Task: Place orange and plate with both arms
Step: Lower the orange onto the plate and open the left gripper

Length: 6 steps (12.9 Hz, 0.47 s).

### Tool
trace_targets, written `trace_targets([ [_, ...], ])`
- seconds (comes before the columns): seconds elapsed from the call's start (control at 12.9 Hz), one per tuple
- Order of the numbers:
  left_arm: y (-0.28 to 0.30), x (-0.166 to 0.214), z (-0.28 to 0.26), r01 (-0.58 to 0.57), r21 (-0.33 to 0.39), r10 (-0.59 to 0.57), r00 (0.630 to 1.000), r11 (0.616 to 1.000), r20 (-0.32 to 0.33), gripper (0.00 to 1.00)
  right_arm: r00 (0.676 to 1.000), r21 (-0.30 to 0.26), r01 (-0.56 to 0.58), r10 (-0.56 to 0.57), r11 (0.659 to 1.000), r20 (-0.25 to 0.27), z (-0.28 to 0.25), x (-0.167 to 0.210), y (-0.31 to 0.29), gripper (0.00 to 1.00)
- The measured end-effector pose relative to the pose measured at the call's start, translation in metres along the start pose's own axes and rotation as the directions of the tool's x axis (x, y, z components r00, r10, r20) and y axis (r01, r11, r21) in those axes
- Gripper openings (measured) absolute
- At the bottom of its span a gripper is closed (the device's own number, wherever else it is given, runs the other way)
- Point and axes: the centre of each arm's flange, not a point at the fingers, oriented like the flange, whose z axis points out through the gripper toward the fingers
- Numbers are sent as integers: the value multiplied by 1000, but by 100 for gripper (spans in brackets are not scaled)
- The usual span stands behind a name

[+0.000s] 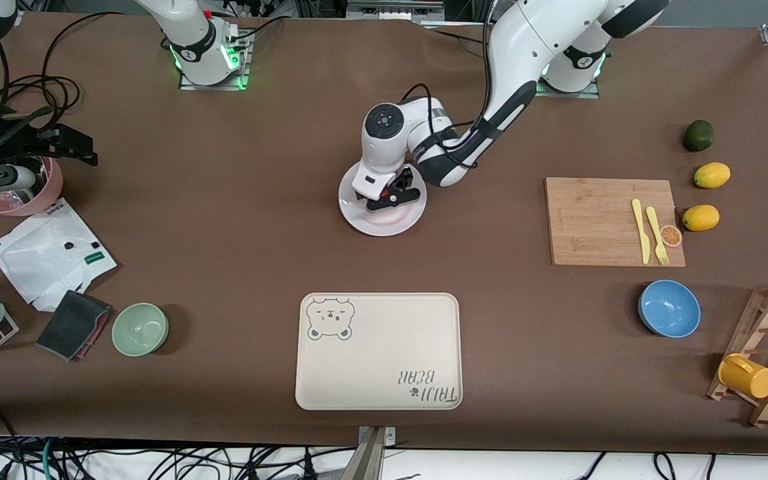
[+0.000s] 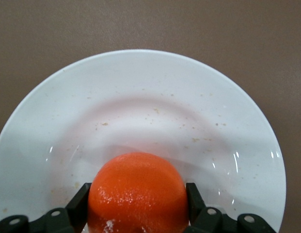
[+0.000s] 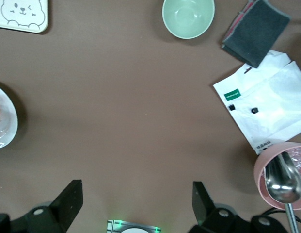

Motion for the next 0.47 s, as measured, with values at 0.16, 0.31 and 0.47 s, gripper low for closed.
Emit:
trace_targets([
  [0.16, 0, 3, 0, 3, -2, -3, 1000, 1000, -3, 100, 1000, 46, 5, -5, 999, 6, 5, 1, -6, 100],
  [0.31, 2, 7, -6, 7, -13, -8, 1000, 1000, -9, 100, 1000, 60, 7, -7, 998, 10, 8, 1, -8, 100],
  [0.47, 3, 16, -22, 2, -12, -2, 1000, 1000, -25, 100, 1000, 91, 13, -14, 996, 10, 10, 2, -14, 100],
])
